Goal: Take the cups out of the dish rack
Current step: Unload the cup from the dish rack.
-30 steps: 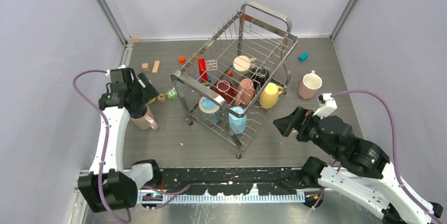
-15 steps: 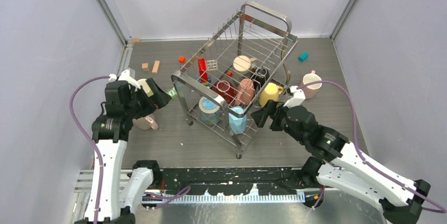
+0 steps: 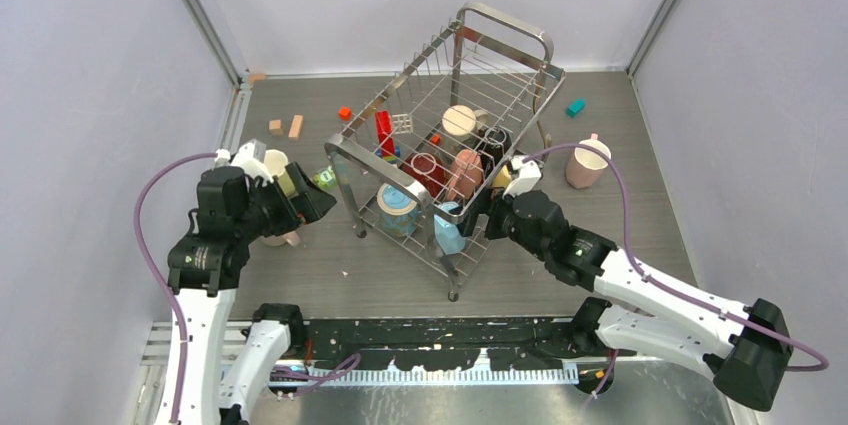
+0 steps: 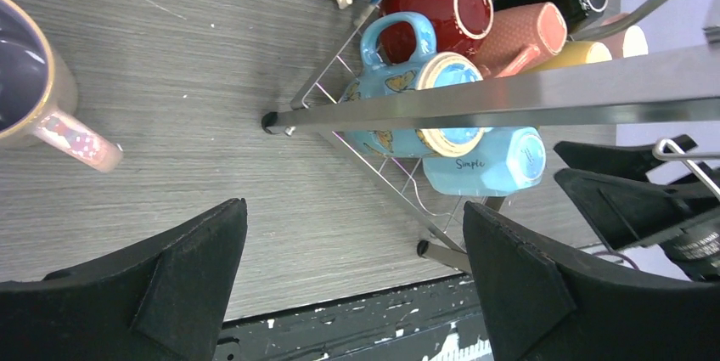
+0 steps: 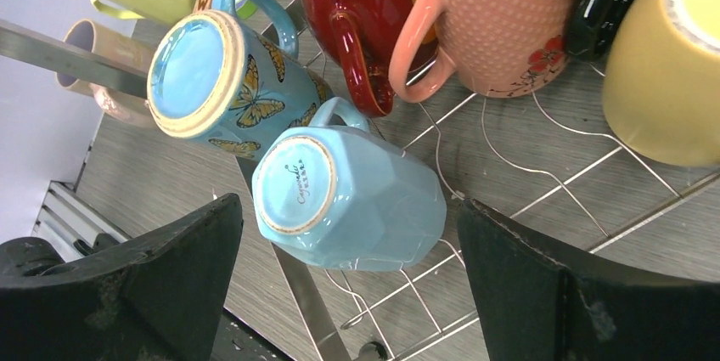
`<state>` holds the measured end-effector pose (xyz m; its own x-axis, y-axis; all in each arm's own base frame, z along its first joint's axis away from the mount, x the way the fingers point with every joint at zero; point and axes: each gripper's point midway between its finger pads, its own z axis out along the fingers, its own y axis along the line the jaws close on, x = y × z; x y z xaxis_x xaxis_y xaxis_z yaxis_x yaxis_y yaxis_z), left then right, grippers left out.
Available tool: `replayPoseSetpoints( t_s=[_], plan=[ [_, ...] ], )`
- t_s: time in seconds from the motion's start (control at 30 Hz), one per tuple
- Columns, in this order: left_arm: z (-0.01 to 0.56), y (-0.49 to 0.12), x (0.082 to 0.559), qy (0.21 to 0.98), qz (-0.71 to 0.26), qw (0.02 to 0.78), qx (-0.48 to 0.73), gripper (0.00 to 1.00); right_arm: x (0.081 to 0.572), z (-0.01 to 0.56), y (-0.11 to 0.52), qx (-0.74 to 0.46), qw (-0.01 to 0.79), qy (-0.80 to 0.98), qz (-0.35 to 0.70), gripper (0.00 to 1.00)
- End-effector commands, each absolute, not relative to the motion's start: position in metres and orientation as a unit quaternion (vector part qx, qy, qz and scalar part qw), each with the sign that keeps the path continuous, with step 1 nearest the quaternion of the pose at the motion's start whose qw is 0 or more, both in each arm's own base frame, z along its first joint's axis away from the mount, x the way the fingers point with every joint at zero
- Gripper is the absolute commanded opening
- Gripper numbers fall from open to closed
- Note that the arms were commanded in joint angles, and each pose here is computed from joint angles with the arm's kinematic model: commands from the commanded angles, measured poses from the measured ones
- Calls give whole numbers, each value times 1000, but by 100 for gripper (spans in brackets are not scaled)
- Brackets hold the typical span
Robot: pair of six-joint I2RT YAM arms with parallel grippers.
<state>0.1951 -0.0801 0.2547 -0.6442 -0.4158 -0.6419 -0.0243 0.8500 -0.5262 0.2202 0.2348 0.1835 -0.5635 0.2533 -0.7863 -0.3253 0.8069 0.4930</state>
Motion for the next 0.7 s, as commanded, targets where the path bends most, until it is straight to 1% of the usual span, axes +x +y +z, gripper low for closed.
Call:
replayPoseSetpoints(
  t_s=[0.0, 0.67],
  plan=[
    [275, -90, 195, 860, -272, 417, -107, 100, 229, 200, 253, -45, 496, 798, 339, 100],
    [265, -90, 205, 867, -263, 411, -101, 100, 231, 167, 269, -88, 496, 806, 310, 100]
  ],
)
